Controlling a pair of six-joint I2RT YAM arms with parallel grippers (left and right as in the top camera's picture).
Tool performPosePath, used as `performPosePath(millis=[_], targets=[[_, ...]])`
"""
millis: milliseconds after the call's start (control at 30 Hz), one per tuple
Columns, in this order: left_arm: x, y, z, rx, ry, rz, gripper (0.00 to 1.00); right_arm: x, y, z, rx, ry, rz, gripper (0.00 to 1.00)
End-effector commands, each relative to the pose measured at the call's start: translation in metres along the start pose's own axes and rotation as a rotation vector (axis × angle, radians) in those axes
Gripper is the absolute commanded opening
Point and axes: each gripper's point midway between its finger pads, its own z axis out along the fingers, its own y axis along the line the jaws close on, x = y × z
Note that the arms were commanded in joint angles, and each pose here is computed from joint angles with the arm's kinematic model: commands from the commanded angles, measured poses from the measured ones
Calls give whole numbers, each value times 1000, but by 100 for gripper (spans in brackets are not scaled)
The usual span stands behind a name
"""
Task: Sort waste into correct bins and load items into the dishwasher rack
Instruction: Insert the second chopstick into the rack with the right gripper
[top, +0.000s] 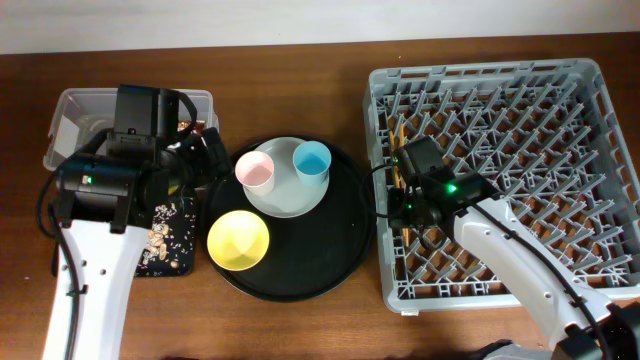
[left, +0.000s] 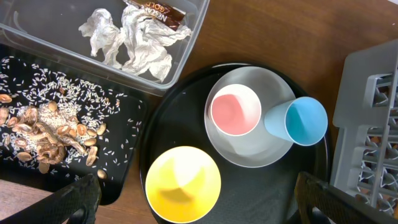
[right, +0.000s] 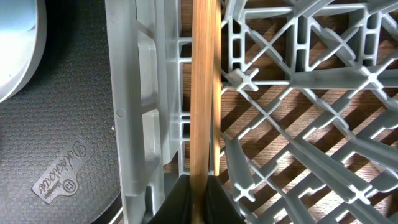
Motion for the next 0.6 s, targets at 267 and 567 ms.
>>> performPosePath(millis=[267, 567], targets=[[-4, 1, -6, 4, -21, 1, 99, 21, 3, 3, -35, 97, -33, 9], [-4, 1, -6, 4, -21, 1, 99, 27, 12, 2, -91, 126, -30, 12]])
